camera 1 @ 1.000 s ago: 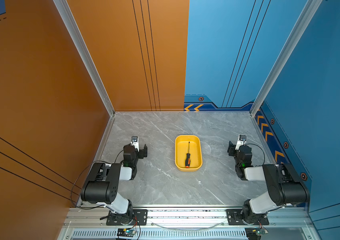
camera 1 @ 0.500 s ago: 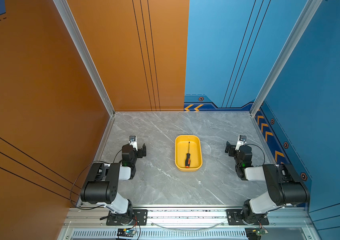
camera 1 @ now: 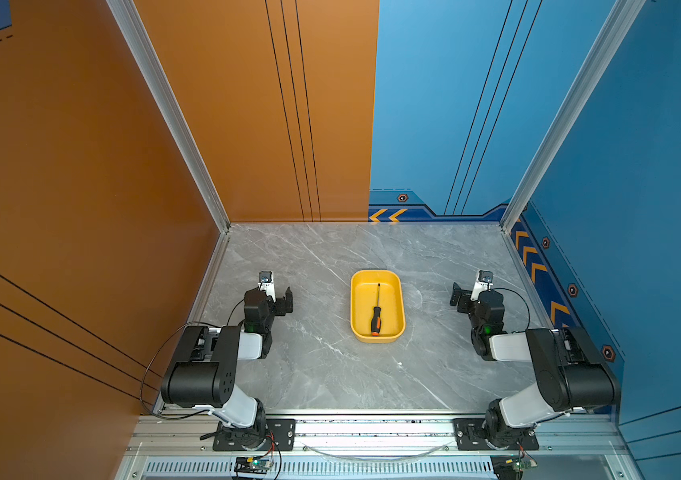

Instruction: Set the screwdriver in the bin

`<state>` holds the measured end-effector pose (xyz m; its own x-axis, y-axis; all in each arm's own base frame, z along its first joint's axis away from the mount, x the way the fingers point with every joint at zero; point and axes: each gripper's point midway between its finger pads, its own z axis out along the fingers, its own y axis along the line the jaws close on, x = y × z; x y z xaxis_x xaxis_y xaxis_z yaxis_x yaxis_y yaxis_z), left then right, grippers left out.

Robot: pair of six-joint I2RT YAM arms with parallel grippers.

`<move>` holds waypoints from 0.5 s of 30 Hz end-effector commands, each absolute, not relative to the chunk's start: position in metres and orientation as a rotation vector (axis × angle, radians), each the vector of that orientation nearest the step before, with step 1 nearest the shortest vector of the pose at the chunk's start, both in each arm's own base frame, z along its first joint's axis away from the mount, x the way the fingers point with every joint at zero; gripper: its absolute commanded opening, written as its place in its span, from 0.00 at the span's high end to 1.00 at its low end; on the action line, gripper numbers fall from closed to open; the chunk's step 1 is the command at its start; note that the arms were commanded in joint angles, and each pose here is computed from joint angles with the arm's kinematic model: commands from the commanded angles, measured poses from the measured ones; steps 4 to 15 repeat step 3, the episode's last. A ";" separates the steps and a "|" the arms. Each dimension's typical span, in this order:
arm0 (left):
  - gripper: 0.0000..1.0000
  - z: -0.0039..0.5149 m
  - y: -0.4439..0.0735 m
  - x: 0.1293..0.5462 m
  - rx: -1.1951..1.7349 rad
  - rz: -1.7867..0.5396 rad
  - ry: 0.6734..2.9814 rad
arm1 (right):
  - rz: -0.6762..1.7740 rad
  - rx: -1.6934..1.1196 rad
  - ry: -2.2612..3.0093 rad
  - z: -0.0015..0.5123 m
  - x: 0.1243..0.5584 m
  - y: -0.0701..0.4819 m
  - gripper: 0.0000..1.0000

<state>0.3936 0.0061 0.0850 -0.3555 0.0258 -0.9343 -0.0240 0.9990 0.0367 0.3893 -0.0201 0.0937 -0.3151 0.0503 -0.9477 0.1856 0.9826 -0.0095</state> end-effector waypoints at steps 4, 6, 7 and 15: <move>0.02 0.089 0.004 0.397 -0.005 0.035 1.923 | -0.149 0.173 1.893 0.094 0.391 -0.022 0.00; 0.02 0.089 0.004 0.397 -0.005 0.035 1.923 | -0.149 0.173 1.893 0.094 0.391 -0.022 0.00; 0.02 0.089 0.004 0.397 -0.005 0.035 1.923 | -0.149 0.173 1.893 0.094 0.391 -0.022 0.00; 0.02 0.089 0.004 0.397 -0.005 0.035 1.923 | -0.149 0.173 1.893 0.094 0.391 -0.022 0.00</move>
